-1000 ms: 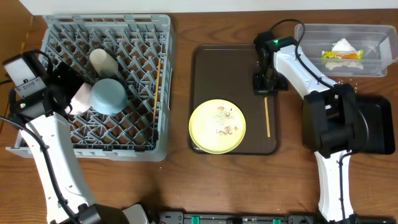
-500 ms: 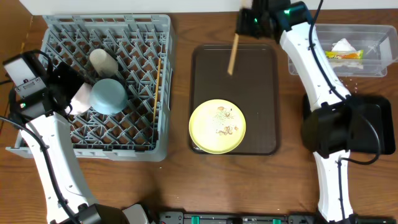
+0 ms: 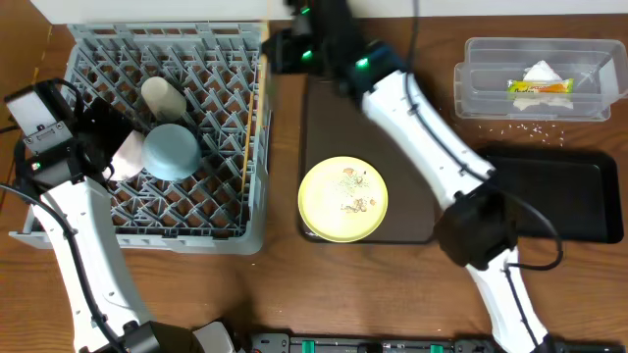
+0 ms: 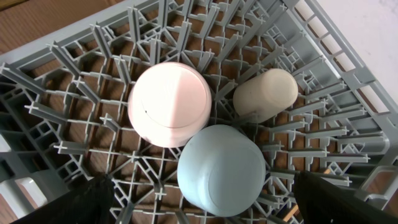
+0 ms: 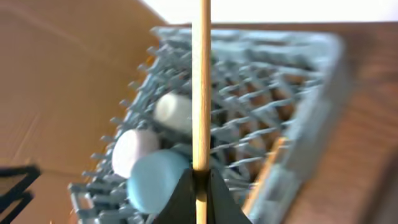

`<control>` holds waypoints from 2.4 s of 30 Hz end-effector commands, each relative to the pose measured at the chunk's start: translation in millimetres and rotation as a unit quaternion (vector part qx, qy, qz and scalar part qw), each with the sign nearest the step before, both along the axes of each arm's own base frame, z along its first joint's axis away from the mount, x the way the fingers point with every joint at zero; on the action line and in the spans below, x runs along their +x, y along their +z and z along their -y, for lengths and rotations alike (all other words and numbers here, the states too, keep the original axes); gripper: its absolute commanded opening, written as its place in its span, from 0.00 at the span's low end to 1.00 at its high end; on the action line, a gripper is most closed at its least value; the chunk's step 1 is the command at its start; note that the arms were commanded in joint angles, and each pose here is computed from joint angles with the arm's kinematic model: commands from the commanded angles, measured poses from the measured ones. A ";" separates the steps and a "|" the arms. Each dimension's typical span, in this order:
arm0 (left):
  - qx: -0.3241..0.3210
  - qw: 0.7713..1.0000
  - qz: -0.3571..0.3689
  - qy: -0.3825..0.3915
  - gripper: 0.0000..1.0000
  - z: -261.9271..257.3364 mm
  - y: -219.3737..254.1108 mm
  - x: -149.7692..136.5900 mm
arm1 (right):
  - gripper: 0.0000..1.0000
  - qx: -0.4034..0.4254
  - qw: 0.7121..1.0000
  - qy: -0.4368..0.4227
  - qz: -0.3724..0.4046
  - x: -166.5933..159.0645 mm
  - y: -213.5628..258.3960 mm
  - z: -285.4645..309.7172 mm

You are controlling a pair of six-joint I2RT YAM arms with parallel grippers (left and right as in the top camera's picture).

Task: Sort waste into correct bins and load items into the dishwasher
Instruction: 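Carry the second chopstick left and place it into the rack, then move the right gripper to the yellow plate rim and grasp it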

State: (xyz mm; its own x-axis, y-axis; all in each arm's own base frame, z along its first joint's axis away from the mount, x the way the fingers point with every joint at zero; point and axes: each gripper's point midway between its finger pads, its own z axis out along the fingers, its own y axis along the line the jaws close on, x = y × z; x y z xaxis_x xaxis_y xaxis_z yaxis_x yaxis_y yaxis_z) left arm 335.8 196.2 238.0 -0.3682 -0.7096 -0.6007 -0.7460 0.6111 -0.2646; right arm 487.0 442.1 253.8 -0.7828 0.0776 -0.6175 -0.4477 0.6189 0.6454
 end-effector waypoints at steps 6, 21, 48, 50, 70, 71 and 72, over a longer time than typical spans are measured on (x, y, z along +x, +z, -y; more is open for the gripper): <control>0.004 1.000 -0.003 0.001 0.94 -2.5 0.2 0.3 | 0.01 -0.024 1.000 -0.001 -0.005 -18.4 -31.1 -34.4; 0.004 1.000 -0.003 0.001 0.94 -2.5 0.2 0.3 | 0.37 -0.050 0.998 0.008 -0.026 -16.4 -78.2 -41.3; 0.004 1.000 -0.003 0.001 0.94 -2.5 0.2 0.3 | 0.95 -0.276 0.953 0.070 -0.107 -32.3 -80.8 177.7; 0.004 1.000 -0.003 0.001 0.93 -2.5 0.2 0.3 | 0.89 -0.309 0.940 0.075 -0.123 -43.7 -88.4 186.4; 0.004 1.000 -0.003 0.001 0.93 -2.5 0.2 0.3 | 0.32 -0.430 0.871 0.109 -0.213 -103.3 -209.2 199.2; 0.004 1.000 -0.003 0.001 0.94 -2.5 0.2 0.3 | 0.30 -0.423 0.872 0.116 -0.218 -107.0 -211.7 197.0; 0.004 1.000 -0.003 0.001 0.94 -2.5 0.2 0.3 | 0.28 -0.416 0.873 0.125 -0.222 -110.5 -213.6 194.4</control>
